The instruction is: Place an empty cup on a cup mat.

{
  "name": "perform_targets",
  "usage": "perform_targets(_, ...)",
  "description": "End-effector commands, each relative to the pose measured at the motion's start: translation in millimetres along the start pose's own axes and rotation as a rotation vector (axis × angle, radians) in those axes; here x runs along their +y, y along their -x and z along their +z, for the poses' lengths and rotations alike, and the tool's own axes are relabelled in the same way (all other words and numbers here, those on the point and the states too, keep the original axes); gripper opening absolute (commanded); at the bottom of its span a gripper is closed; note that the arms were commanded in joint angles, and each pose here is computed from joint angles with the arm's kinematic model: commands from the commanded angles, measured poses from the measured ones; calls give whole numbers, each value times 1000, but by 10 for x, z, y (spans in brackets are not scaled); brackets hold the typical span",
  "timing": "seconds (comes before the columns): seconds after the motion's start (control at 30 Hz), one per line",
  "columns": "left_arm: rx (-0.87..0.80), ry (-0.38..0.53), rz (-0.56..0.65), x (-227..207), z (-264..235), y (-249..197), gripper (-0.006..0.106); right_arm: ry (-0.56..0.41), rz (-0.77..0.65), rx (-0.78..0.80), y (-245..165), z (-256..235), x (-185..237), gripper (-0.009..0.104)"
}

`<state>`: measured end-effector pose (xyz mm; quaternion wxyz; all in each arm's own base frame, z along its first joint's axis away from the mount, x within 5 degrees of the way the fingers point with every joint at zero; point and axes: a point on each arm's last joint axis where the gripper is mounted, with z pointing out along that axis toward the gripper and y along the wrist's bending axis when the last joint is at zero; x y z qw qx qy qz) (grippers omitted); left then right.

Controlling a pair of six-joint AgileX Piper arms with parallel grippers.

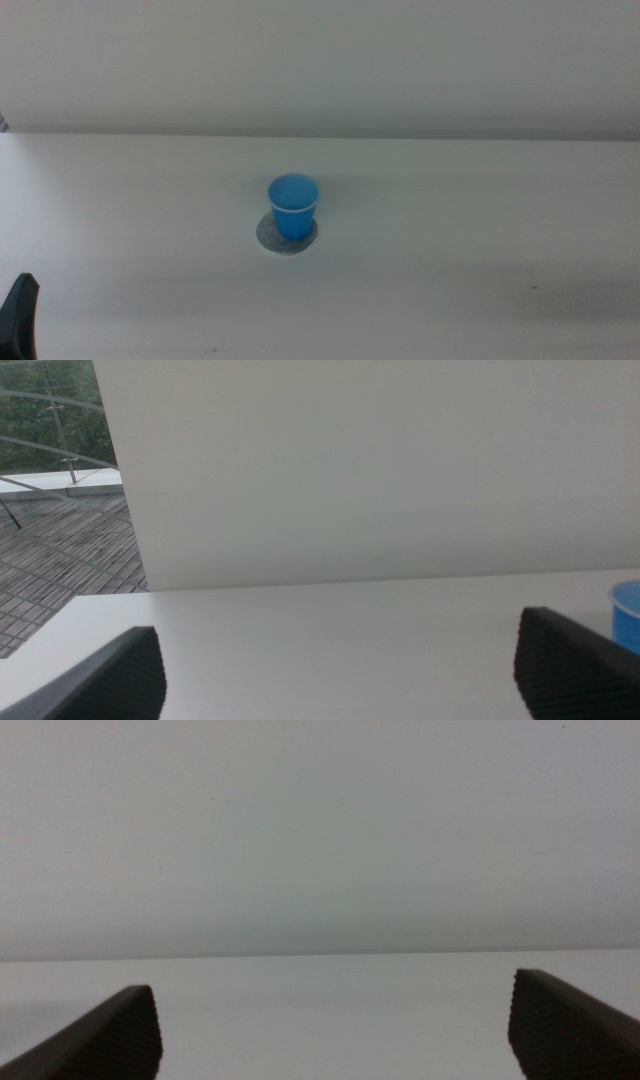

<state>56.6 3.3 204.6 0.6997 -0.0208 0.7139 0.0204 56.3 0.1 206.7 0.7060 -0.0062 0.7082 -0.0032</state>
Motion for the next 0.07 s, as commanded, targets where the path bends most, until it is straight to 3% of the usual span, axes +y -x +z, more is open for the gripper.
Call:
perform_targets(0.0,-11,-8,0,-5,-11,-106,94,-7,-5,1,-126,-8,-2,93)
perform_targets(0.03,-11,-8,0,-5,-11,-106,94,-7,-5,1,-126,-8,-2,93)
